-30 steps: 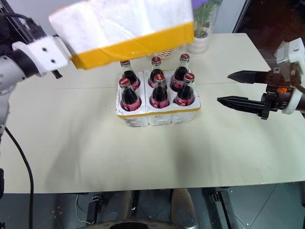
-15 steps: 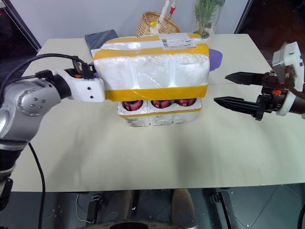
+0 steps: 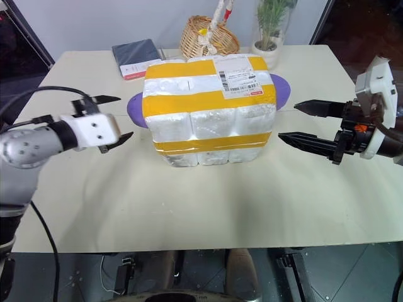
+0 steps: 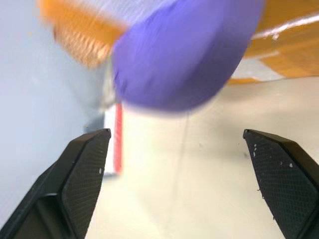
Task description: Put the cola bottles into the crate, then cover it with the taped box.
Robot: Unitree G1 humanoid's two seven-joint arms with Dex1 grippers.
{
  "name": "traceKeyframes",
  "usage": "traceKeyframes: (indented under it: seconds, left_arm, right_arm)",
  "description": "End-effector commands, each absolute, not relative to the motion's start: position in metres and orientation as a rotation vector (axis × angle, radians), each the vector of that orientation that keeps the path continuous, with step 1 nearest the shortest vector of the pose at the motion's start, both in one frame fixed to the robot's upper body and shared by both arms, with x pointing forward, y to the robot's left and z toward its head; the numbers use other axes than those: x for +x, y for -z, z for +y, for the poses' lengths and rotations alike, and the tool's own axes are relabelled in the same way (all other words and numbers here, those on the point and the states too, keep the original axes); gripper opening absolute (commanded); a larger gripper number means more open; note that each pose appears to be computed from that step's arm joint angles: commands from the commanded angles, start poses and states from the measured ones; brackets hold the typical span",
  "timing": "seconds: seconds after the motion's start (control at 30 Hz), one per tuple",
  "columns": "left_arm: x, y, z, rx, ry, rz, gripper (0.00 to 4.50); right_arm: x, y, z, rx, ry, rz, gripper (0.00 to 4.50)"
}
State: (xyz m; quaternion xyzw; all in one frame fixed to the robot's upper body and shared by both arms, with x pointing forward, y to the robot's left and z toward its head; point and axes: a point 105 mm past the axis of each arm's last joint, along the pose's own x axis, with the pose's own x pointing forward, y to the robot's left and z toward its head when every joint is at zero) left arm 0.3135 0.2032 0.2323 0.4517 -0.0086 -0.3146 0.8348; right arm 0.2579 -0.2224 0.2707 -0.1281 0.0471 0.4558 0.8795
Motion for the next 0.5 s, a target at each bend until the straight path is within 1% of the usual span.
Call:
traceKeyframes:
  seconds: [0.03,0.13,0.27,0.33,0.5]
  left_arm:
    - [0.286,-0.252,0.223,0.52,0.868,0.048,4.45]
    - [0.268,-0.269,0.234,0.327,1.019,0.087,4.45]
    - [0.256,-0.28,0.246,0.262,1.135,0.185,4.45]
    - [0.255,-0.285,0.25,0.27,1.156,0.206,4.45]
    - [0.263,-0.29,0.254,0.309,1.149,0.232,4.45]
  right_arm:
    - [0.253,-0.277,-0.231,-0.293,-0.926,0.092,4.5]
    - [0.251,-0.275,-0.238,-0.271,-0.931,0.119,4.5]
    - [0.249,-0.272,-0.244,-0.273,-0.947,0.157,4.5]
    - [0.248,-0.273,-0.244,-0.272,-0.957,0.156,4.5]
    - [0.25,-0.277,-0.239,-0.277,-0.982,0.135,4.5]
